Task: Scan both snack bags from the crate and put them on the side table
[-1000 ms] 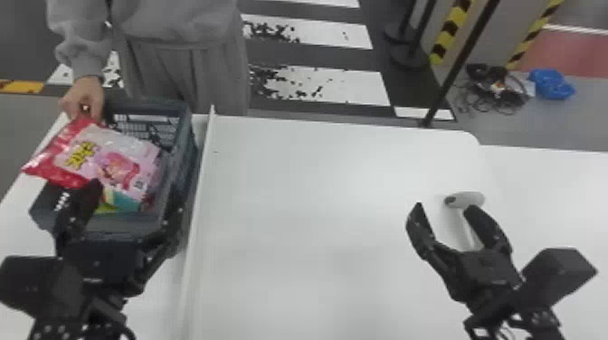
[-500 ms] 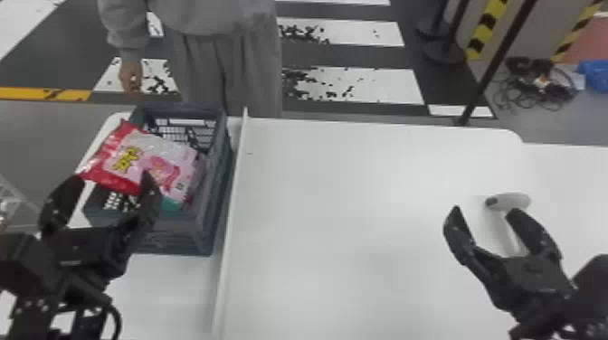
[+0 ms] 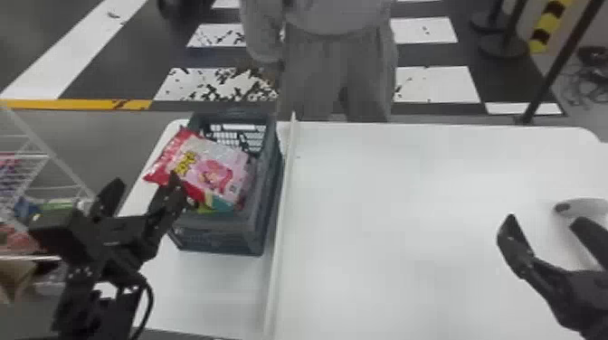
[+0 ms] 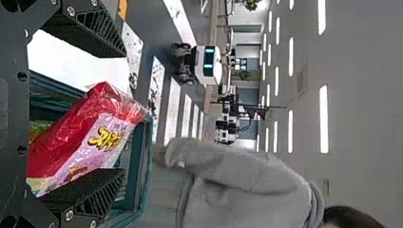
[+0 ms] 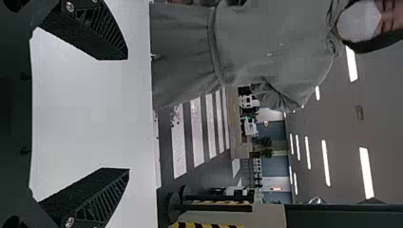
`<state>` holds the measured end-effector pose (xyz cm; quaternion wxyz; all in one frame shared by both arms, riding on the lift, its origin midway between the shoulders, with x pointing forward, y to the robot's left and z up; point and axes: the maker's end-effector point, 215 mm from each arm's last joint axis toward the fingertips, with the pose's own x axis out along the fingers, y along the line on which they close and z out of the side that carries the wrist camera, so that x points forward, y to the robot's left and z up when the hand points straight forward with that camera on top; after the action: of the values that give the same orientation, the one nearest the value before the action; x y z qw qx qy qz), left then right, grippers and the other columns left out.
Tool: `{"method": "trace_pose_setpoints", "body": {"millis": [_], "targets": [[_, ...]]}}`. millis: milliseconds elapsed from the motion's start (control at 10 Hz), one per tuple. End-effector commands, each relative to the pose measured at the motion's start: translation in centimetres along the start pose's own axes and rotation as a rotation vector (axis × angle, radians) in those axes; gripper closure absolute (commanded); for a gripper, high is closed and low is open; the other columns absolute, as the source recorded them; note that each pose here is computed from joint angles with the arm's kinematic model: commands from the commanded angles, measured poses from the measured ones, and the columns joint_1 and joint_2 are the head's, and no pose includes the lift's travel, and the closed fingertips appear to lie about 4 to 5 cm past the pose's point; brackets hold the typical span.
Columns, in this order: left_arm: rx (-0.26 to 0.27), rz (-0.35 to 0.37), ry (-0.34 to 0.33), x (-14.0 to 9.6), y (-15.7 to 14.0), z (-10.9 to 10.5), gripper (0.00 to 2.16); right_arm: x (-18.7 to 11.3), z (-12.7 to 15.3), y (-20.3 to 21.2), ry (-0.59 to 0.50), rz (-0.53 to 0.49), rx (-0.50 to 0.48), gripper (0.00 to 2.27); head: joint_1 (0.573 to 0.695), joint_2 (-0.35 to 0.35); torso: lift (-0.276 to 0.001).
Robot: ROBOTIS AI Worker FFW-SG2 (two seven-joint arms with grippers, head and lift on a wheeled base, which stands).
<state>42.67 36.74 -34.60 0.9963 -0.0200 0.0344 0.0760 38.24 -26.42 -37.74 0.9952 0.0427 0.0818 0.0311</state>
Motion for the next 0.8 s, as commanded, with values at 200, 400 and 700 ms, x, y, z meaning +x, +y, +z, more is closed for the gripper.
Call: {"method": "trace_pose_setpoints", "body": {"millis": [200, 400, 700], "targets": [[-0.023, 0.036, 0.037, 2.7, 1.5, -1.3, 0.14, -0.1, -0.3, 0.2, 0.018, 0.003, 0.001, 0.08, 0.695, 0.158, -0.087], [-0.029, 0.031, 0.093, 4.6, 1.4, -2.9, 0.23, -0.1, -0.4, 0.1, 0.026, 0.003, 0.001, 0.08, 0.695, 0.166, -0.087], [-0.038, -0.039, 0.161, 5.3, -0.8, -4.2, 0.83, -0.2, -0.7, 0.0, 0.036, -0.001, -0.004, 0.08, 0.695, 0.148, -0.087]]}}
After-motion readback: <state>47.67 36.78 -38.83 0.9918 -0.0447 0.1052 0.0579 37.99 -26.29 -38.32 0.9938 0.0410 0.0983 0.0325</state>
